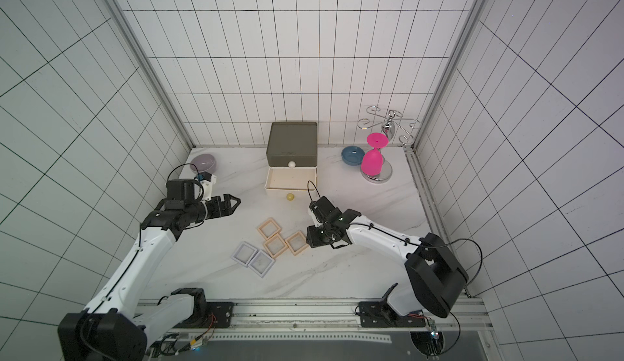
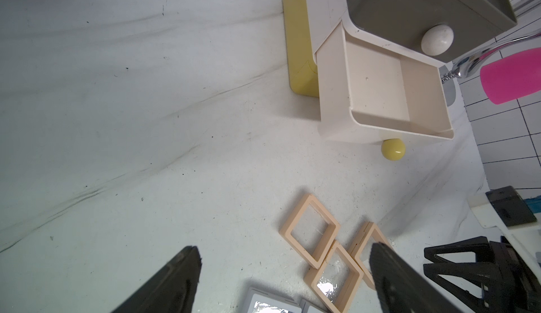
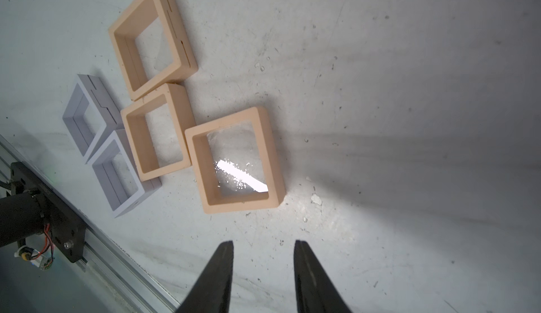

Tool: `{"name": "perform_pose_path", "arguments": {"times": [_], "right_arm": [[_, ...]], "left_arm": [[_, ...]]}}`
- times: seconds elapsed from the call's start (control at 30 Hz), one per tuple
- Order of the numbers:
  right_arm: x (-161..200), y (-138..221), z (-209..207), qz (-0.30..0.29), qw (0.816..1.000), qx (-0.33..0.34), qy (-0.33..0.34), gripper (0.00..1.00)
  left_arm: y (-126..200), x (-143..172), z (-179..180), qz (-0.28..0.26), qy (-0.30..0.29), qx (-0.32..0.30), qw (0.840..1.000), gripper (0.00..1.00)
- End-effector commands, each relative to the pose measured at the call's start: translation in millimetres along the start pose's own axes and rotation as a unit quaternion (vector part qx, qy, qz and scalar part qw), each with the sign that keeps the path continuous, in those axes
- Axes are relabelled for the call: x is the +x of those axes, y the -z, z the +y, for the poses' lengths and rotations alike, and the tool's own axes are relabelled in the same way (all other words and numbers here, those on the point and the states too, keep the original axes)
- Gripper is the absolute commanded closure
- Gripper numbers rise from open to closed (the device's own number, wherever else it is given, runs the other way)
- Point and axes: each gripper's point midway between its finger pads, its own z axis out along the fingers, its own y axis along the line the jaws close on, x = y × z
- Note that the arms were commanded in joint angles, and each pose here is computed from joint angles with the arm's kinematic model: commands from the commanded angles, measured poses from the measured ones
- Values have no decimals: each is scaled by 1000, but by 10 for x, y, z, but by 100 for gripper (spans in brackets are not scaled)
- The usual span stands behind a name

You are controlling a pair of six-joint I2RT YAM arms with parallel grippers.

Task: Place the brooch boxes into the drawer by color
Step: Pick up the brooch box from the center of the board.

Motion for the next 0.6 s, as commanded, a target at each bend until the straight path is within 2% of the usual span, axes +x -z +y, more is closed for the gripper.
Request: {"name": "perform_pose_path", "arguments": {"times": [0.0, 0.13, 0.27, 0.43, 0.57], "right_arm": [[138, 183, 0, 46, 997, 42, 51, 29], [142, 512, 14, 102, 974, 140, 144, 29], [114, 908, 107, 166, 942, 170, 237, 32], [142, 1313, -143, 277, 882, 234, 301, 40], [302, 1370, -396, 348, 846, 252, 316, 50]], "left_arm": [[17, -36, 1, -11, -5, -1, 1000, 6], [21, -38, 2, -12, -4, -1, 1000, 6], [24, -42, -4, -13, -5, -1, 1000, 6], [21, -43, -8, -11, -4, 1, 1000, 6], [13, -40, -9, -10, -4, 2, 1000, 6]]}}
